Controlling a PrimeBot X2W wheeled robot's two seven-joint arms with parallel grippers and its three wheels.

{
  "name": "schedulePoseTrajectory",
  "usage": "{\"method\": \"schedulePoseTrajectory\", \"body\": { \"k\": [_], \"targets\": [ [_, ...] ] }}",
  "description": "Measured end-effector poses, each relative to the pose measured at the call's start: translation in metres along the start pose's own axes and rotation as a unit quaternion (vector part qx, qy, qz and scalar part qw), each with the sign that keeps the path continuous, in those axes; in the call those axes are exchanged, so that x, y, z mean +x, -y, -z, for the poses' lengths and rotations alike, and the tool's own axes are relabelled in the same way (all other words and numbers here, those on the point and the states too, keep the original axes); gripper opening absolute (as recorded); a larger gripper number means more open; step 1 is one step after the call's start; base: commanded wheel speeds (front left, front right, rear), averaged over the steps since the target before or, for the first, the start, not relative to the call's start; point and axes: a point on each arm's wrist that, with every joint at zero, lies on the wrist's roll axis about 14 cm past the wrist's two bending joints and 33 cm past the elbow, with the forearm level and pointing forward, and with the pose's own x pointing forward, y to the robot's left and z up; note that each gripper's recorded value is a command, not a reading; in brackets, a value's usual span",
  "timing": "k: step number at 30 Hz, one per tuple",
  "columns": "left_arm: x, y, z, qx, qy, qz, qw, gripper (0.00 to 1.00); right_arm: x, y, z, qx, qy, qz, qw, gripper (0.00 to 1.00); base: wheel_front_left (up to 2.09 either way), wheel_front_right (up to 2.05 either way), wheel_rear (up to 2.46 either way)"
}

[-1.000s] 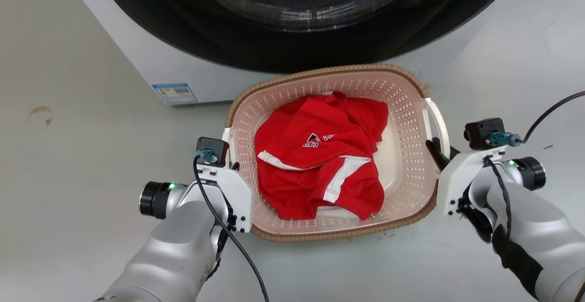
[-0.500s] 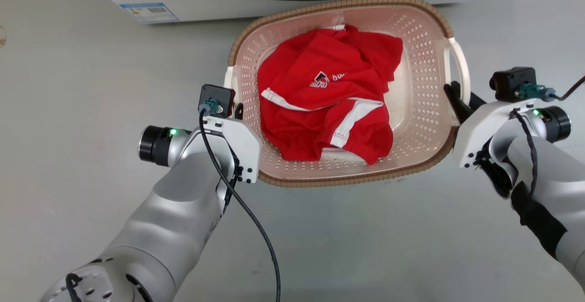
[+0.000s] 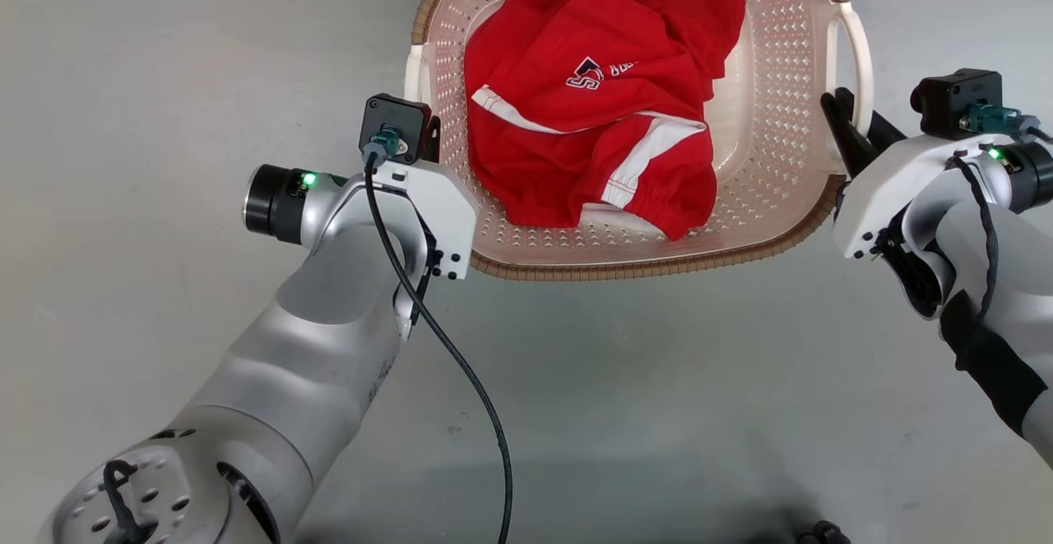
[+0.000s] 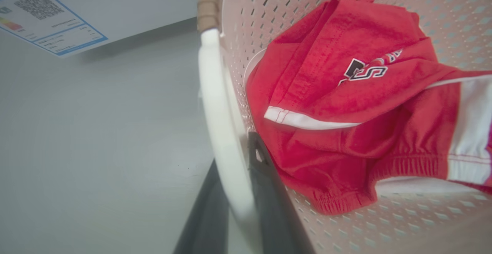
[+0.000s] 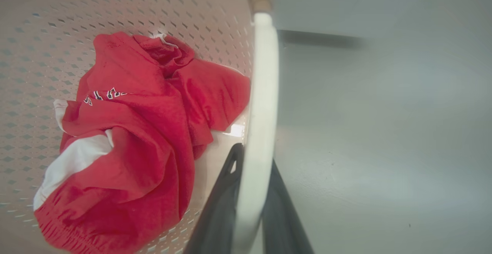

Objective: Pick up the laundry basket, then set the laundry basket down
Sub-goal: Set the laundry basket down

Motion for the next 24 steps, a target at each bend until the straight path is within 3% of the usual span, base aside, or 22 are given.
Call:
{"method": "schedulePoseTrajectory", "body": {
  "k": [24],
  "targets": [
    [0.008, 0.003, 0.015, -0.006, -0.020, 0.005, 1.000, 0.00, 0.006, 0.008, 0.011, 0.004, -0.009, 0.003, 1.000, 0.00, 0.00, 0.00, 0.00]
  ]
}}
